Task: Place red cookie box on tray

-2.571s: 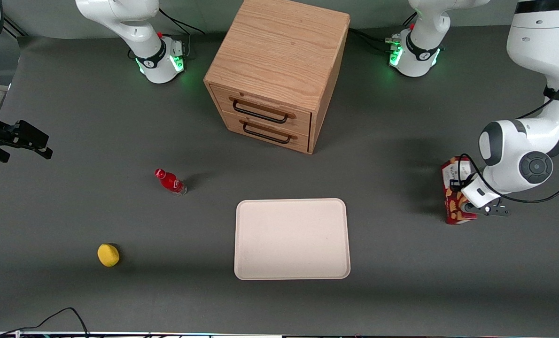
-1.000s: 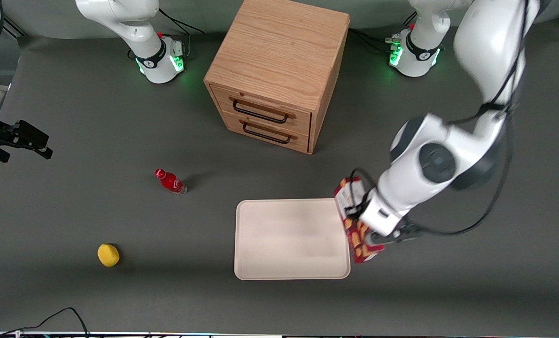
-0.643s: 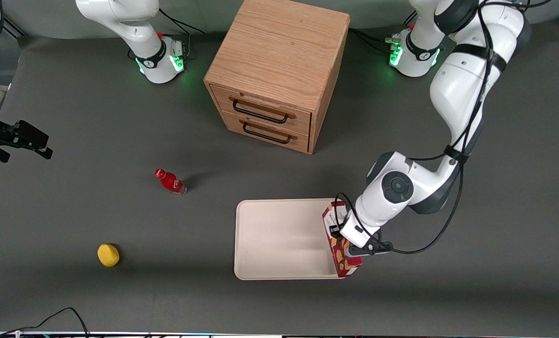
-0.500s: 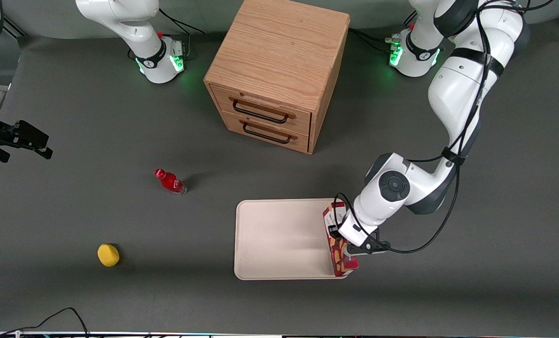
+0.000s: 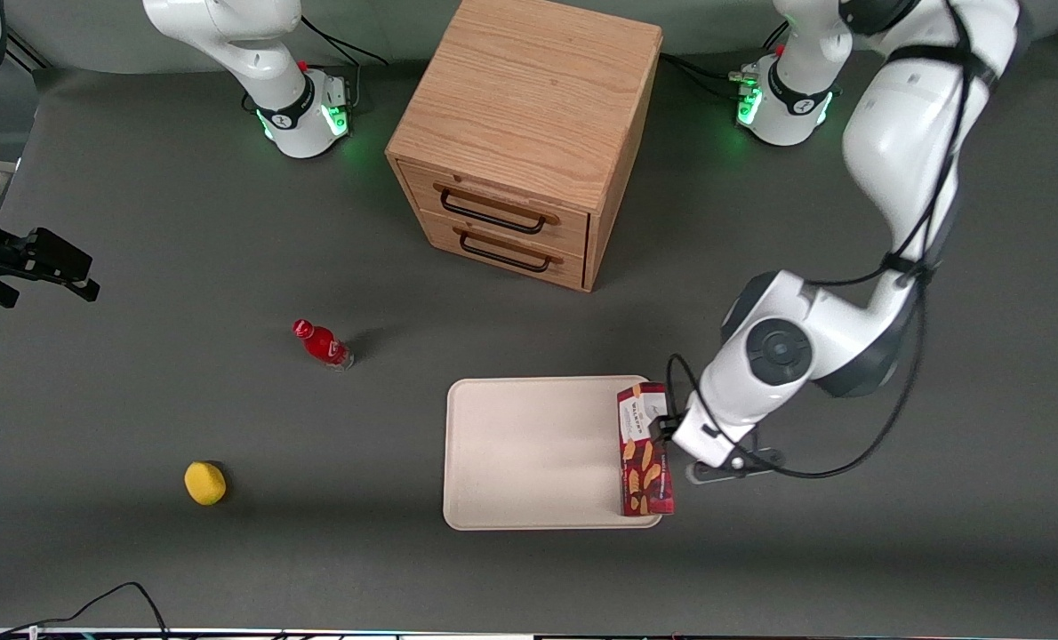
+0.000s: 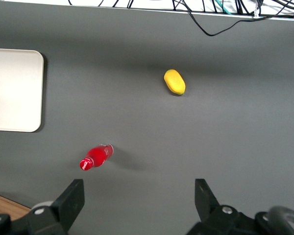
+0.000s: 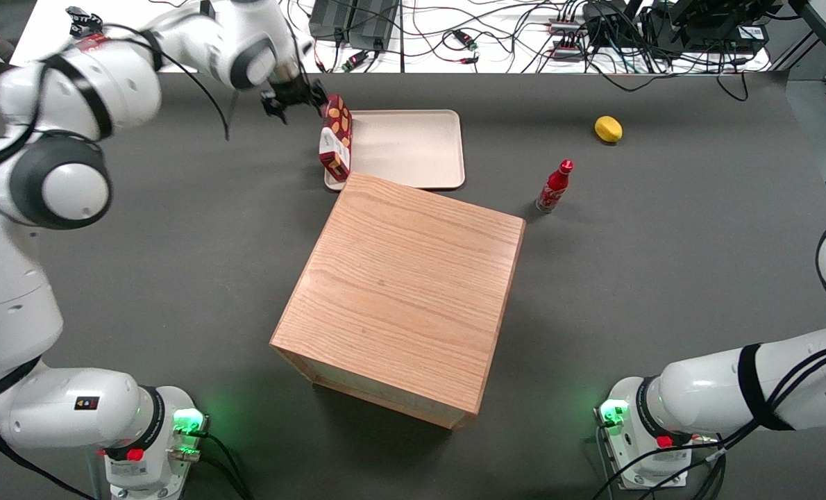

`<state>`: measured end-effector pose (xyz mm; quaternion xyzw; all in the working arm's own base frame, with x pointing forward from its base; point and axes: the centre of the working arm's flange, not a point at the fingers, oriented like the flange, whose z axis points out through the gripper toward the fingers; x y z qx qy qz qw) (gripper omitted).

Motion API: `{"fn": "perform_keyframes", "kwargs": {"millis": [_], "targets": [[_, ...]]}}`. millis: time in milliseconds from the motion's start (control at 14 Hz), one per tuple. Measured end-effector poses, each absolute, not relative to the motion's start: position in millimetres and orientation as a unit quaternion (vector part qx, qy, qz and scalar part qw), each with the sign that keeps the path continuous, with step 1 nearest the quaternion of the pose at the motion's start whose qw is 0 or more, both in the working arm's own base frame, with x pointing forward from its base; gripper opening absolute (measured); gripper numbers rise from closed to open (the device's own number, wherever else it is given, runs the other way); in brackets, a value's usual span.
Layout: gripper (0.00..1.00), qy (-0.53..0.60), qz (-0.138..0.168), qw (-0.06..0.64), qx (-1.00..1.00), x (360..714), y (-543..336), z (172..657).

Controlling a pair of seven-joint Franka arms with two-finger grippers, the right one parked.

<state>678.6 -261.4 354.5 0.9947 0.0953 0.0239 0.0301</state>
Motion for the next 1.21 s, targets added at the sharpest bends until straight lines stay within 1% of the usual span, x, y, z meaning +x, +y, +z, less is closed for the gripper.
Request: {"fn": "perform_keyframes", "kwargs": {"millis": [143, 357, 500, 571, 643, 786, 929, 1071, 1214], "targets": [[1.00, 0.081, -0.008, 0.015, 0.997, 662.8, -226.9, 431.5], [1.00, 0.041, -0.047, -0.003, 0.998, 629.2, -123.5, 537.7], [1.00, 0.000, -0.076, -0.011, 0.997, 598.2, -51.2, 585.1], [1.00, -0.017, -0.090, -0.011, 0.996, 582.6, -22.6, 600.1], [1.00, -0.027, -0.098, -0.009, 0.995, 568.4, -0.6, 609.7], [1.00, -0.032, -0.102, -0.003, 0.994, 541.7, 23.0, 612.6], [1.00, -0.031, -0.095, -0.003, 0.995, 515.7, 26.4, 603.2], [1.00, -0.029, -0.080, -0.002, 0.996, 491.8, 28.5, 595.1], [1.00, -0.031, -0.070, -0.002, 0.997, 477.4, 25.6, 598.9]]}}
